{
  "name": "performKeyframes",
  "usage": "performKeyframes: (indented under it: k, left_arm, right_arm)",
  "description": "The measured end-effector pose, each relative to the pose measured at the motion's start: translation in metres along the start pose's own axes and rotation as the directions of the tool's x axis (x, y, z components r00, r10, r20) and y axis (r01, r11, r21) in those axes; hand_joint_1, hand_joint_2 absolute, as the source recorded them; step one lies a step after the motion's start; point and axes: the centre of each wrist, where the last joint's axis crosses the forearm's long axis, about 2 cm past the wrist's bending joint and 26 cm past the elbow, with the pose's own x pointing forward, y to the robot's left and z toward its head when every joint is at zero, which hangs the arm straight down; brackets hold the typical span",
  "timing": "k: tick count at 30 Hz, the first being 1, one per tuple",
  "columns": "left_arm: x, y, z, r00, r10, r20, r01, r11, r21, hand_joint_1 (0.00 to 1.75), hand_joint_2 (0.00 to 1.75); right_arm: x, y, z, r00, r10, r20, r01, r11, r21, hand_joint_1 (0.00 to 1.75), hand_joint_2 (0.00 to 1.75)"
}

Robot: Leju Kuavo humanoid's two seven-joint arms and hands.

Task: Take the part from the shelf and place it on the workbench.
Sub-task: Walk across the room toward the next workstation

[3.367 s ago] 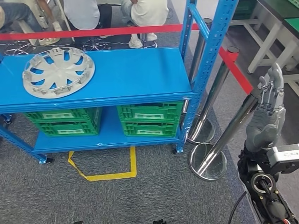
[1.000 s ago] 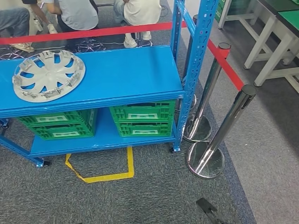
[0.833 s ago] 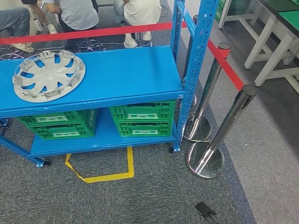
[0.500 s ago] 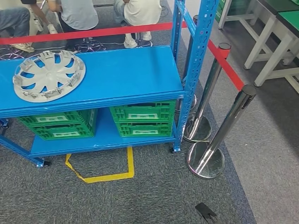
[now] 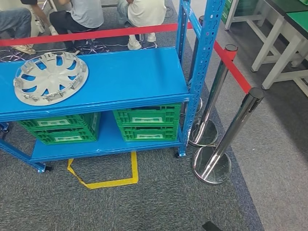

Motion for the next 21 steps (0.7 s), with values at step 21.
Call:
performKeyframes:
  k: [21]
  left_arm:
    - [-0.045,0.012,0.008,0.999,-0.036,-0.012,0.036,0.999,-0.027,0.00,1.75]
  right_arm:
    - [-0.040,0.000,0.007,0.996,-0.091,-0.027,0.093,0.987,0.129,0.00,1.75]
